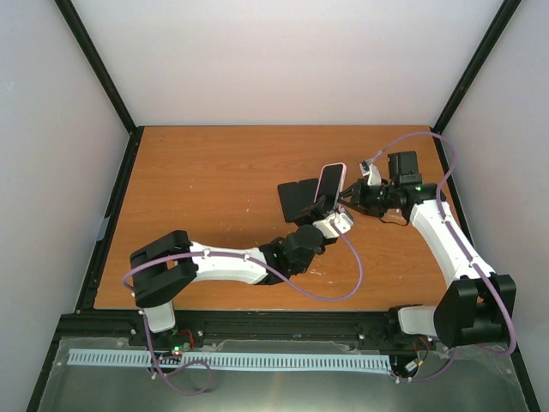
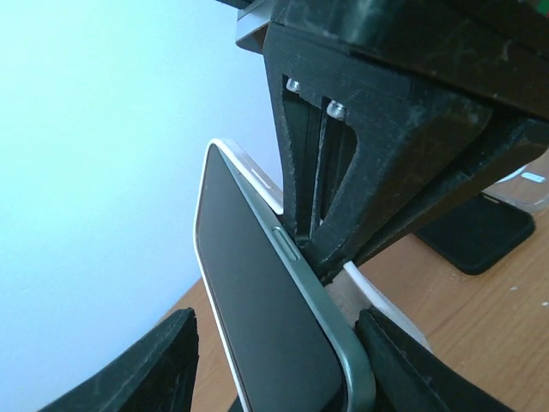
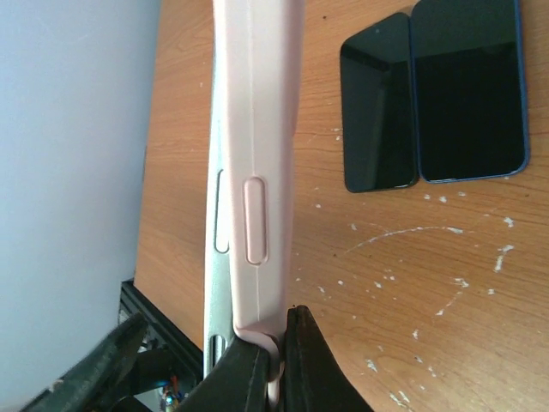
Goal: Take the phone out of the phone case
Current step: Remove the phone case from the phone.
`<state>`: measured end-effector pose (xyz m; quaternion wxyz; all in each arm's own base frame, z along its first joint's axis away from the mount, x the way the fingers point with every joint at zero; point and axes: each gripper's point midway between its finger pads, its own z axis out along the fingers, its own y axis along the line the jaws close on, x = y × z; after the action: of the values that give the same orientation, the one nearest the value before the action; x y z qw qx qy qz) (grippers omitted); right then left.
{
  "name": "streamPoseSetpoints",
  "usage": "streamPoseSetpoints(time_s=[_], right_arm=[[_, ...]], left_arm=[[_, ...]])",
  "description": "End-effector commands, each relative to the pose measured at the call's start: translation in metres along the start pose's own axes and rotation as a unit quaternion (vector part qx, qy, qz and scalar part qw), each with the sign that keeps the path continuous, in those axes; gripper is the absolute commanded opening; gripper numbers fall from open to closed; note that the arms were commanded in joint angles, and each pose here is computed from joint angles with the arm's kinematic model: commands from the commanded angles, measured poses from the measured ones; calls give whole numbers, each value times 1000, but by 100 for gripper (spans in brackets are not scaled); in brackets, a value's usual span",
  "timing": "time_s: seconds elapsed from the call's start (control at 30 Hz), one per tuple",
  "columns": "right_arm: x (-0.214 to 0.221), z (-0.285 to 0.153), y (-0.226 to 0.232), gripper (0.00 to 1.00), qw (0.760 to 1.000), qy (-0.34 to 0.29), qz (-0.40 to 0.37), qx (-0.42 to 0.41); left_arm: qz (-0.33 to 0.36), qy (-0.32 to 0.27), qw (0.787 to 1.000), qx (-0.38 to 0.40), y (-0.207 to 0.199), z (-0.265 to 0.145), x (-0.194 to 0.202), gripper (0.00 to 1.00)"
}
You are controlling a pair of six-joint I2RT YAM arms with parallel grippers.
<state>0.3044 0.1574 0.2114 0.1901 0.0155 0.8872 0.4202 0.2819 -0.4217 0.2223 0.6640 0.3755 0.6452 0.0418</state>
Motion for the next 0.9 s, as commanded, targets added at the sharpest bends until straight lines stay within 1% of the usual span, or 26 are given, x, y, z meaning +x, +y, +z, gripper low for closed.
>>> streamPoseSetpoints(time_s=[0.0,0.07,0.13,0.4,0.53,0.63,0.67,0.77,0.87], right_arm=[[11,-8,28,3,997,22,5,-67],[13,-9,27,3,998,21,3,-67],[16,-9,26,3,997,20,4,-68],[19,-11,27,3,997,17,0,-71],[22,-11,26,3,997,16,-1,-73],[24,-11,24,3,997,15,-4,-70],[24,-11,23,3,998,13,-7,-68],[24,-12,20,3,998,9,-18,-57],[24,-13,11,3,999,-1,-39,-29]], left_arm=[[44,-1,997,-71,21,-1,4,46],[45,-13,996,-80,26,-4,-1,38],[48,-24,995,-88,31,-6,-7,33],[66,-52,990,-116,45,-11,-22,21],[62,-59,989,-120,48,-12,-28,10],[47,-65,989,-123,53,-14,-33,2],[38,-69,989,-122,54,-16,-35,1],[3,-80,990,-114,57,-19,-39,0],[-31,-80,991,-99,61,-19,-41,0]])
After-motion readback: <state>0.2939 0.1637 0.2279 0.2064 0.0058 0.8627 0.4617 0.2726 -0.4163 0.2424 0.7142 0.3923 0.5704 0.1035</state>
